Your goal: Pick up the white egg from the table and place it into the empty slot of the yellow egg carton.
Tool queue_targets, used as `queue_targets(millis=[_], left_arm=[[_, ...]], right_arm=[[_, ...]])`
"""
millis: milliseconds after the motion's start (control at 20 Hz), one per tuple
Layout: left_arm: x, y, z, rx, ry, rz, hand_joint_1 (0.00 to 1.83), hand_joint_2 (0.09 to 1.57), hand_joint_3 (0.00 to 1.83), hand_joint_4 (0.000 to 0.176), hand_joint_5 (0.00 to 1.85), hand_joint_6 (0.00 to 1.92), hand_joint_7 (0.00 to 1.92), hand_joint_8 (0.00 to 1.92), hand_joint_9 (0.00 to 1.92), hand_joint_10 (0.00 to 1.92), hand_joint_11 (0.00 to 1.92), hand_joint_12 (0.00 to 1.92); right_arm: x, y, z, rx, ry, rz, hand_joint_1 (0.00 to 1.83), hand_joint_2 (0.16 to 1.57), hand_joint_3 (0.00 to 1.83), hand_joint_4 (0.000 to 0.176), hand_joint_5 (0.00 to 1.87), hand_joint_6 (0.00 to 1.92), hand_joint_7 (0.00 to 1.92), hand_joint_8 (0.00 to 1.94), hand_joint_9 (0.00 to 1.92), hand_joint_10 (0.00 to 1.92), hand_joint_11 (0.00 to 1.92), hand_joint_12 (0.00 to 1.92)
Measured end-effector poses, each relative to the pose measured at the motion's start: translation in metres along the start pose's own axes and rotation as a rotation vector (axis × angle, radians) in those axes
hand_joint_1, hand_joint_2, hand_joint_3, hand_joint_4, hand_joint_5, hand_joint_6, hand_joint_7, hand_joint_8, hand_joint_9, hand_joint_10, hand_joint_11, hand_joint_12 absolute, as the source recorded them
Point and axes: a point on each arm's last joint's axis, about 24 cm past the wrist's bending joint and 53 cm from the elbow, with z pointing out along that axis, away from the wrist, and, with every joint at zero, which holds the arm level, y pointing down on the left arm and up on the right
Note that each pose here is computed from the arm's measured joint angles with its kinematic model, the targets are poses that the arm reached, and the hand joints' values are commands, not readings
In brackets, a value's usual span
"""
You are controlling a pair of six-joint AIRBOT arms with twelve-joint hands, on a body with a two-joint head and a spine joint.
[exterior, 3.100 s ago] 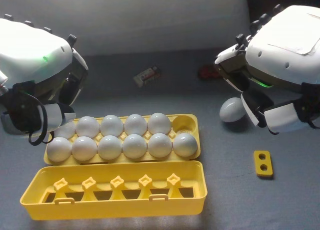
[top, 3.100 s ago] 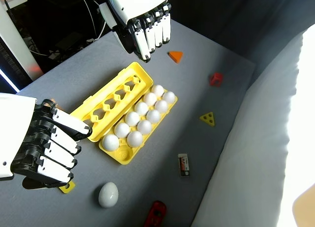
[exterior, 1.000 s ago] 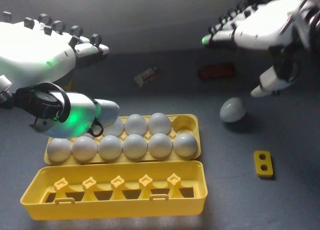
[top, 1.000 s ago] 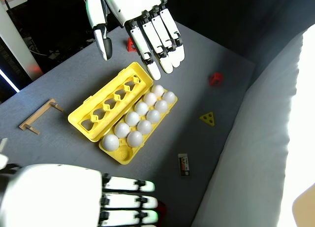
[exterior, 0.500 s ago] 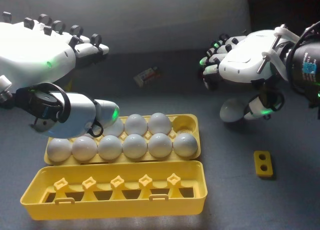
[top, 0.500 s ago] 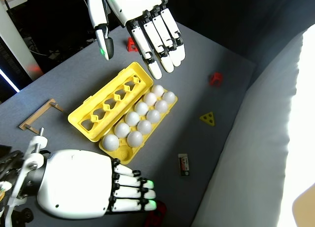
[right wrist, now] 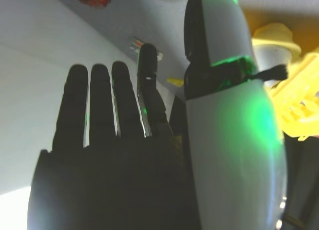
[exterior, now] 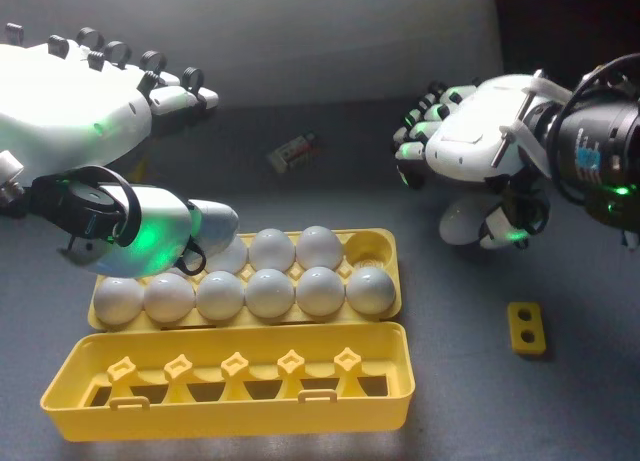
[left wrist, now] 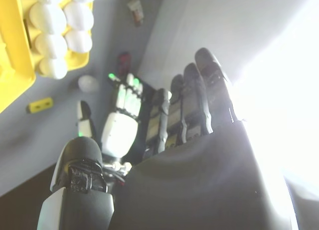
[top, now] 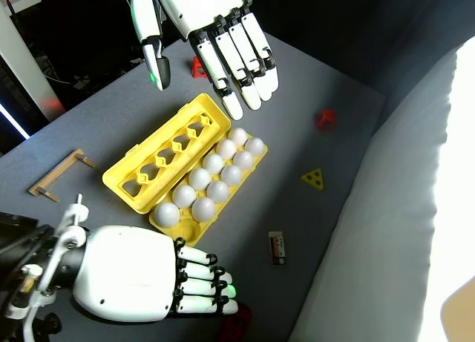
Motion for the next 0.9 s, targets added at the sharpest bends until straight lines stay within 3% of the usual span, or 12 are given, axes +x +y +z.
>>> queue_targets(millis=[900], left_arm=[[0.003, -0.002, -0.001, 0.003, 0.008, -0.003, 0.03, 1.30, 0.00, 0.034, 0.08, 0.00, 0.08, 0.00, 0.09, 0.00, 0.00, 0.50]], right_arm=[[0.017, -0.009, 0.024, 0.039, 0.027, -0.023, 1.14, 0.97, 0.00, 0.000, 0.15, 0.88, 0.09, 0.01, 0.04, 0.01, 0.00, 0.00]])
